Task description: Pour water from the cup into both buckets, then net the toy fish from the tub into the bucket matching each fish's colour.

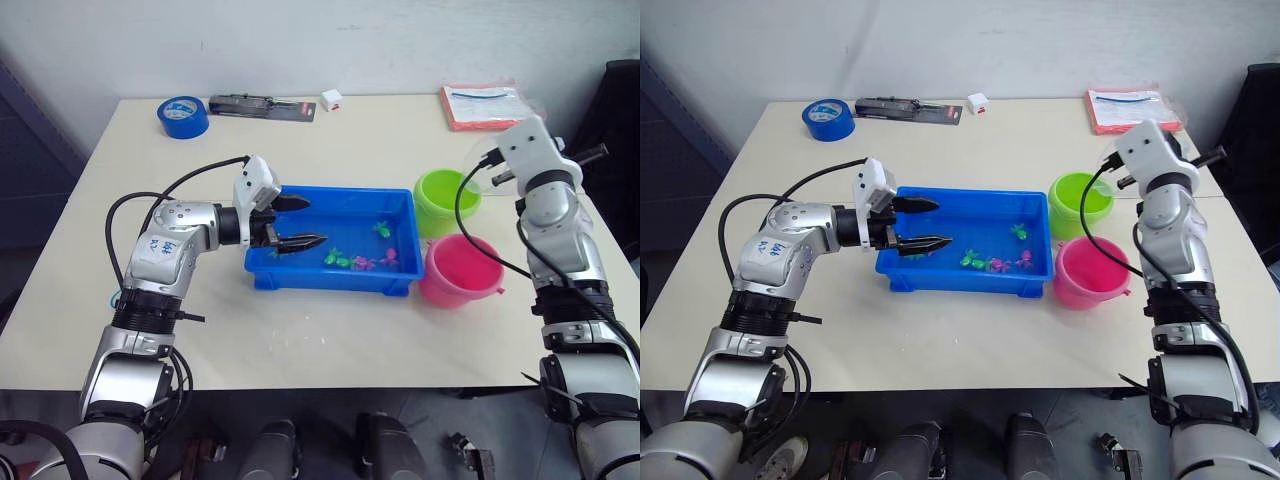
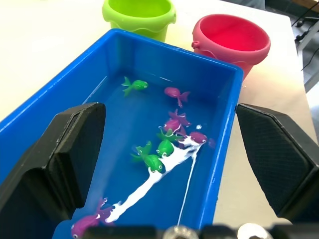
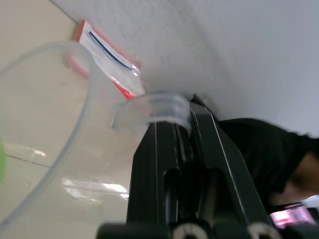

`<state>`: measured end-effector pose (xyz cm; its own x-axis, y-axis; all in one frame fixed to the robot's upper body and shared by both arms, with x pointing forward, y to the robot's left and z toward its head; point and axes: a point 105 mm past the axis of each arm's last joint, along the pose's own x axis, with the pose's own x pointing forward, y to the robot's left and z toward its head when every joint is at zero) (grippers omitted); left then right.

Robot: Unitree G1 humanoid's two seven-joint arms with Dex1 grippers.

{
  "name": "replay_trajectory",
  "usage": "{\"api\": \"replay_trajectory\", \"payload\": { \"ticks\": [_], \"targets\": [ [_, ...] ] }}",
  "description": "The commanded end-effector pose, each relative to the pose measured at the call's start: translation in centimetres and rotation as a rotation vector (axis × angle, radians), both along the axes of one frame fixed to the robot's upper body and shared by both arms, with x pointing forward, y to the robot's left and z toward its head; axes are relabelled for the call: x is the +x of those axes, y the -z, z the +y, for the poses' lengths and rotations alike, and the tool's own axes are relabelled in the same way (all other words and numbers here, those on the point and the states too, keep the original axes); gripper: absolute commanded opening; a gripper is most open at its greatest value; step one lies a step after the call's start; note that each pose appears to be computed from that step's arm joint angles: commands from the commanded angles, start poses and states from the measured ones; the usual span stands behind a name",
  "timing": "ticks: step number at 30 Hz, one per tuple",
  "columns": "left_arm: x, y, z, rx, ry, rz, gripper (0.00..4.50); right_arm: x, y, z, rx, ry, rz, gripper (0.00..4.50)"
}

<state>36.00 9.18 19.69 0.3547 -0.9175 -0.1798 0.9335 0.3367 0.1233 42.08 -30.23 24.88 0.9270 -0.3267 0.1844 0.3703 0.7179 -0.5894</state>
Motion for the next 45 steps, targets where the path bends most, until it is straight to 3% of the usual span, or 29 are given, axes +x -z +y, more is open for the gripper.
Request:
{"api": "replay_trajectory", "payload": {
  "ticks": [1,4,10,19,24,32,39,45],
  "targets": [
    [-0.7,-1.8,0.0,-0.039,0.037,-0.048,4.50,-1.6,-1.2,-2.4,0.297,-0.010,-0.094,0.66],
    [-2.0,-1.9,-0.6,-0.046,0.125,-0.046,4.50,-4.2,1.0,-5.9,0.671,0.013,-0.158,0.66],
    [-4.2,-1.5,-1.4,-0.040,0.257,-0.007,4.50,-7.1,5.4,-7.1,0.935,0.065,-0.160,0.66],
    [-5.9,-0.5,-1.1,0.000,0.350,0.044,4.50,-8.8,10.8,-6.1,1.047,0.153,-0.088,0.66],
    [-5.7,-0.2,-0.9,0.014,0.341,0.048,4.50,-9.5,12.3,-6.0,1.040,0.198,-0.043,0.66],
    [-5.4,0.2,-1.0,0.021,0.331,0.051,4.50,-12.1,14.1,-5.6,0.953,0.238,0.113,4.48],
    [-4.8,0.7,-0.8,-0.023,0.276,0.069,4.50,-17.0,13.5,-3.8,0.836,0.123,0.320,4.48],
    [-3.1,0.6,0.9,-0.080,0.109,0.058,4.50,-19.1,9.7,1.2,0.671,-0.353,0.521,4.48]
  ]
}}
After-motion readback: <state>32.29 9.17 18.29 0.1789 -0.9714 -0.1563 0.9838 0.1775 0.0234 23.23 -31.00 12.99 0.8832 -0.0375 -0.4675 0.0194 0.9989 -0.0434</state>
